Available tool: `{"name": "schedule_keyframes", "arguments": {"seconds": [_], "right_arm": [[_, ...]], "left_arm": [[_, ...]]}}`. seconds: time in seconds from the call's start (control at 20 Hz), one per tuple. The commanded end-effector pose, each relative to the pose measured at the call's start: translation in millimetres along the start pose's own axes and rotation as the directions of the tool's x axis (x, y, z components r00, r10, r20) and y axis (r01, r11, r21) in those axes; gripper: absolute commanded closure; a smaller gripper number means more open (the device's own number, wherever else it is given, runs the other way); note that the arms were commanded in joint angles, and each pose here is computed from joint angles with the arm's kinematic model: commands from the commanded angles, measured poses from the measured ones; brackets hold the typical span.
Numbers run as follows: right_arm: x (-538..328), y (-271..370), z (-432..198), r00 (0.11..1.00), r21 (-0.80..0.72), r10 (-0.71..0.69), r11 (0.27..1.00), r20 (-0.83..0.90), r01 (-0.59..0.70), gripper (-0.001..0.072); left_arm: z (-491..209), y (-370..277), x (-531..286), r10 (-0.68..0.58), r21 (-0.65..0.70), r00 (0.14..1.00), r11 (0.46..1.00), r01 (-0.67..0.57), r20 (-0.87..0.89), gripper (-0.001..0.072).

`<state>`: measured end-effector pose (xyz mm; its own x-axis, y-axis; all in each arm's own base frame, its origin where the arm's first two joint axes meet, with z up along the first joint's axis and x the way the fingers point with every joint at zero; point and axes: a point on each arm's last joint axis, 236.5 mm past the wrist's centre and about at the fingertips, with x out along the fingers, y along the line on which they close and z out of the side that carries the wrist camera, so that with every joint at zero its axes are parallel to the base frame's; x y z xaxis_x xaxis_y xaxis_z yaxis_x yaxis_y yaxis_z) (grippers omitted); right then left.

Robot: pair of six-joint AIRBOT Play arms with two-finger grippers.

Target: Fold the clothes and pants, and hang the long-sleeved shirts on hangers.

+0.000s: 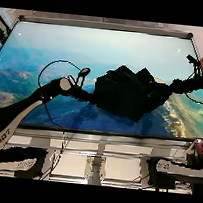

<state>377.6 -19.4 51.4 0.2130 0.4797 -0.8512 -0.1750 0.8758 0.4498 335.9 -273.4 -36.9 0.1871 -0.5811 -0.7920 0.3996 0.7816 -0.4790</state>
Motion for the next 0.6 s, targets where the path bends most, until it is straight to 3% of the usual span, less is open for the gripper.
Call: {"name": "schedule_keyframes", "arguments": {"seconds": [0.0, 0.15, 0.35, 0.55], "right_arm": [[-0.1, 0.1, 0.6, 1.0, -0.003, -0.001, 1.0, 0.003, 0.001, 0.0694], [0.0, 0.0, 0.6, 1.0, -0.002, -0.001, 1.0, 0.003, 0.002, 0.0694], [-0.1, 0.1, 0.6, 1.0, -0.003, -0.001, 1.0, 0.003, 0.001, 0.0694], [-0.1, 0.1, 0.6, 1.0, -0.002, -0.001, 1.0, 0.003, 0.001, 0.0694]], "left_arm": [[1.4, 7.2, -2.8, -0.114, 0.011, 0.993, 0.993, 0.115, -0.015, 0.009], [0.2, -5.3, 10.1, -0.232, 0.009, 0.972, 0.973, 0.233, -0.019, 0.0094], [-12.4, -3.1, 33.5, -0.264, -0.041, 0.963, 0.964, 0.262, -0.06, 0.0111], [-11.0, -11.0, 36.7, -0.308, -0.006, 0.95, 0.951, 0.308, -0.05, 0.0138]]}}
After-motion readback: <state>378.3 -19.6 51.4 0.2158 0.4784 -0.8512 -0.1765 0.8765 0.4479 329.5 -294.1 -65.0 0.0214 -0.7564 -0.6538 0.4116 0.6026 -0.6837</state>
